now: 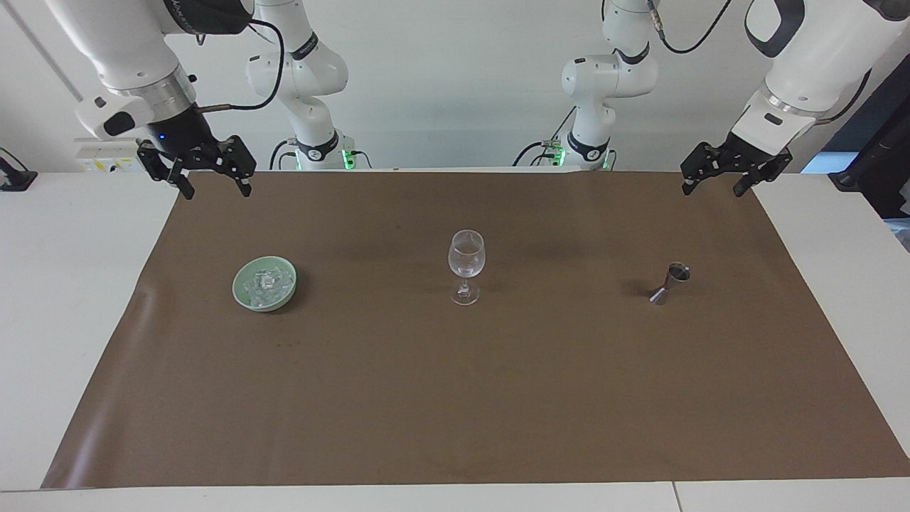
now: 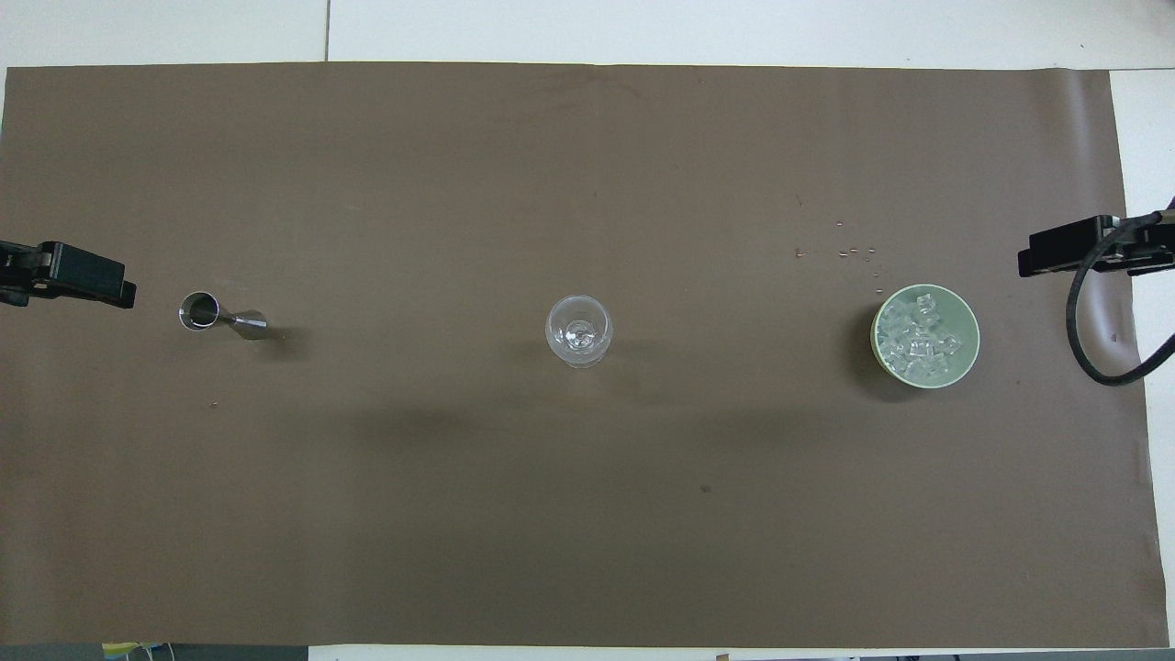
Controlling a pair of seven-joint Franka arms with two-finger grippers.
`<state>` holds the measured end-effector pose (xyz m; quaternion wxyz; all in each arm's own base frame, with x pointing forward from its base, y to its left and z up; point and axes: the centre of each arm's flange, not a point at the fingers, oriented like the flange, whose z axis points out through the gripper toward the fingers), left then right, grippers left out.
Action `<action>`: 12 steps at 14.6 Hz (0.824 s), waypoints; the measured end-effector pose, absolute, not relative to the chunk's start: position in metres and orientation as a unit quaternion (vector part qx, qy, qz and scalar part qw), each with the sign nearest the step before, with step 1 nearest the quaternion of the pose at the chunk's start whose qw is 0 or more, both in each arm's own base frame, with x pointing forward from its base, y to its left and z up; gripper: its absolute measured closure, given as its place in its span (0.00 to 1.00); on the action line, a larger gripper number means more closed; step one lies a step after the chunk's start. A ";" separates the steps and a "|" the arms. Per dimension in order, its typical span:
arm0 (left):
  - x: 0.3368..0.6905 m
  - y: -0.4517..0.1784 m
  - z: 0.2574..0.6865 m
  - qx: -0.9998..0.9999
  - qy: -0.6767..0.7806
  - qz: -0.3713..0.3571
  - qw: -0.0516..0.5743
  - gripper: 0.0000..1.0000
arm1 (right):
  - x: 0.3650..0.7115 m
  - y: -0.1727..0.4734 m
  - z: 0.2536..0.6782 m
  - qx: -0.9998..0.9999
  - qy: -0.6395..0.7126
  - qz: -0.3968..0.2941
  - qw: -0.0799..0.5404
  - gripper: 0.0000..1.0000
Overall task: Pour wine and add ice with both arms
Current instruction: 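Reach the right gripper to the green ice cup while the left gripper opens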
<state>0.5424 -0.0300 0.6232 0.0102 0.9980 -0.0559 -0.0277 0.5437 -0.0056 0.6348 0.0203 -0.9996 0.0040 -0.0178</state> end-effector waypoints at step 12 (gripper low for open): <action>0.627 -0.022 0.578 0.998 -0.049 -0.041 0.002 0.00 | 0.532 -0.008 0.547 -0.999 0.009 -0.028 0.023 0.00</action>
